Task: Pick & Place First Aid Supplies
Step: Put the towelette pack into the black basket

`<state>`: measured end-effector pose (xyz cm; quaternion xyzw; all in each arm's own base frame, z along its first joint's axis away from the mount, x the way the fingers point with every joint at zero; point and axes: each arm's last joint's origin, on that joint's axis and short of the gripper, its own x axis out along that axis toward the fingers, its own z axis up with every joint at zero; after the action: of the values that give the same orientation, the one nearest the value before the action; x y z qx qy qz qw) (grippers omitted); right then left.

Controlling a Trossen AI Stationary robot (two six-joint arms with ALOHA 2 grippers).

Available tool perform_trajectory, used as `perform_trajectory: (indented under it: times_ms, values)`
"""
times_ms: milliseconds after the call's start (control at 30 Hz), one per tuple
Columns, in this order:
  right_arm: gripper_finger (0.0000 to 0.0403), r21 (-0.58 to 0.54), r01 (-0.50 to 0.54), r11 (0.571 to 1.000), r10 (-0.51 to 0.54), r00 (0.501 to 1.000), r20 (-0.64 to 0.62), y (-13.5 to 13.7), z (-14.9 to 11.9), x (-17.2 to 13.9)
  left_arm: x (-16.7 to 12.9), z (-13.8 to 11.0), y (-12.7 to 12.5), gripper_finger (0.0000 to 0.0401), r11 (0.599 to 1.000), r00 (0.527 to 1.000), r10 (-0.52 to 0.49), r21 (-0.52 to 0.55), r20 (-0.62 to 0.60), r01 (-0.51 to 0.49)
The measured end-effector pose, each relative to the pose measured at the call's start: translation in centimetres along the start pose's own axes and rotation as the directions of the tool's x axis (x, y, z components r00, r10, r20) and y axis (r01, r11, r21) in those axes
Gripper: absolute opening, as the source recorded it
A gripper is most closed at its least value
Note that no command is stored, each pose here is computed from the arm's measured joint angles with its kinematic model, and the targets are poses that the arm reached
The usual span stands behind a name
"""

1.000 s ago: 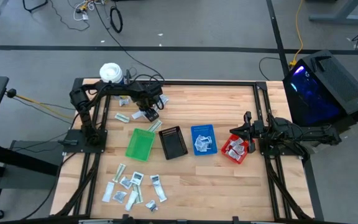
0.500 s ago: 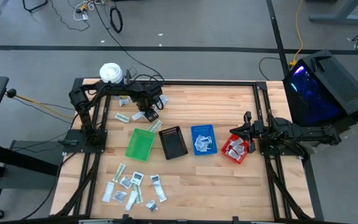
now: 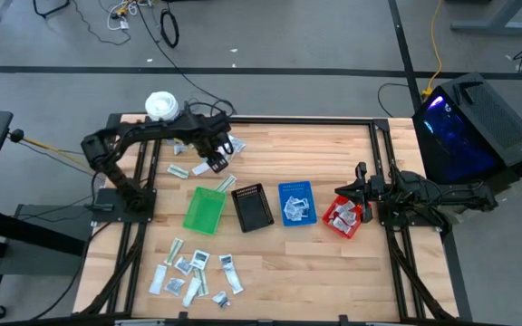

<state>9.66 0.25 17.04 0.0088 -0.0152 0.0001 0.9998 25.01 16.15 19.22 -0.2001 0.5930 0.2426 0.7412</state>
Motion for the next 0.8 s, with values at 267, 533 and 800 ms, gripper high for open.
perform_trajectory:
  times_ms: [267,533,800]
  values:
    - [0.0023,0.000,0.000,1.000,0.000,1.000,0.000,0.0,0.0,0.0,-3.8,-0.9,-1.4,0.0179,1.000,0.994,-0.024,0.008,0.109,0.024]
    - [0.0023,0.000,0.000,1.000,0.000,1.000,0.000,0.0,0.0,0.0,-5.3,-1.5,-4.1,0.0179,0.996,0.987,-0.065,0.069,0.145,0.055]
    - [0.0023,0.000,0.000,1.000,0.000,1.000,0.000,0.0,0.0,0.0,-7.9,-0.5,-6.7,0.0179,0.984,0.967,-0.121,0.155,0.226,0.086]
